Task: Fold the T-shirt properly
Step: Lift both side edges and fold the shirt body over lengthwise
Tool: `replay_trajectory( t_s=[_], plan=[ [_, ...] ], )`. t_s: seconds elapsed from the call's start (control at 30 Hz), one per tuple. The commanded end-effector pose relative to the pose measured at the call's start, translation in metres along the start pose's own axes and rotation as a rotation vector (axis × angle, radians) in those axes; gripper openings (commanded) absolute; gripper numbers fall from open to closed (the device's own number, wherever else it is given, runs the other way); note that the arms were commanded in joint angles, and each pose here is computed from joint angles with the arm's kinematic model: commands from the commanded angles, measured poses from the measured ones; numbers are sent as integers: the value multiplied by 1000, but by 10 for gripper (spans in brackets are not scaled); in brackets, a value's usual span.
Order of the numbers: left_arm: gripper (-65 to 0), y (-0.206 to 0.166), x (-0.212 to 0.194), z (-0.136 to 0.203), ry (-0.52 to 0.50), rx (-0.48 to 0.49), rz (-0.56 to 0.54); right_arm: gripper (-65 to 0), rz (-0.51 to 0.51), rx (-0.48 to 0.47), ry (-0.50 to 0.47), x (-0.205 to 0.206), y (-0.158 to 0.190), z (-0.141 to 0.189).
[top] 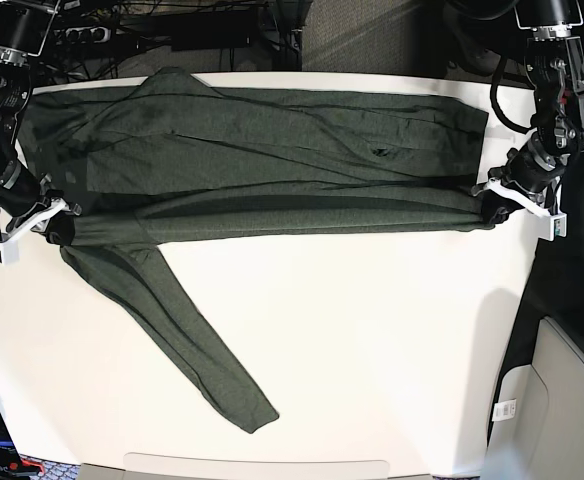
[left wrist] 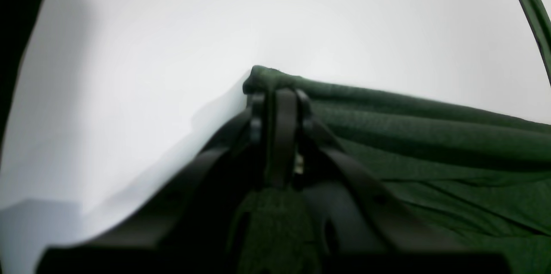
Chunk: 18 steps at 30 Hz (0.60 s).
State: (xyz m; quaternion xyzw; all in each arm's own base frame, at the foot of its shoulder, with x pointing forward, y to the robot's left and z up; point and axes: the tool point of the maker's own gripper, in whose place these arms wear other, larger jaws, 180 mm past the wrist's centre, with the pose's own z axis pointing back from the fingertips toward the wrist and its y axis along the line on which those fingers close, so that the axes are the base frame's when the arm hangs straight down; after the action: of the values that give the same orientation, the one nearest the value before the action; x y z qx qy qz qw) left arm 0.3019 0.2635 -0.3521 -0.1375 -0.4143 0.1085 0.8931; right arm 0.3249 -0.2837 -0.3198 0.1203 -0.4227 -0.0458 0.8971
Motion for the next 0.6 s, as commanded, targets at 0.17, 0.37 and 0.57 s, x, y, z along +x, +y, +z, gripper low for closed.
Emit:
replay_trajectory(
  t_s=[0.17,0.37,0.57],
  plan=[
    [-588,-1,-2,-7,12,-10,-16,-643,49,-34,-24,10,-7,6],
    [-587,-5,-4,-14,25,-21,-14,-643,112,-74,-17,10,-7,10],
    [-587,-4,0,-13,16,-20,-18,-628,137,-103,-7,8,-11,12]
  ],
)
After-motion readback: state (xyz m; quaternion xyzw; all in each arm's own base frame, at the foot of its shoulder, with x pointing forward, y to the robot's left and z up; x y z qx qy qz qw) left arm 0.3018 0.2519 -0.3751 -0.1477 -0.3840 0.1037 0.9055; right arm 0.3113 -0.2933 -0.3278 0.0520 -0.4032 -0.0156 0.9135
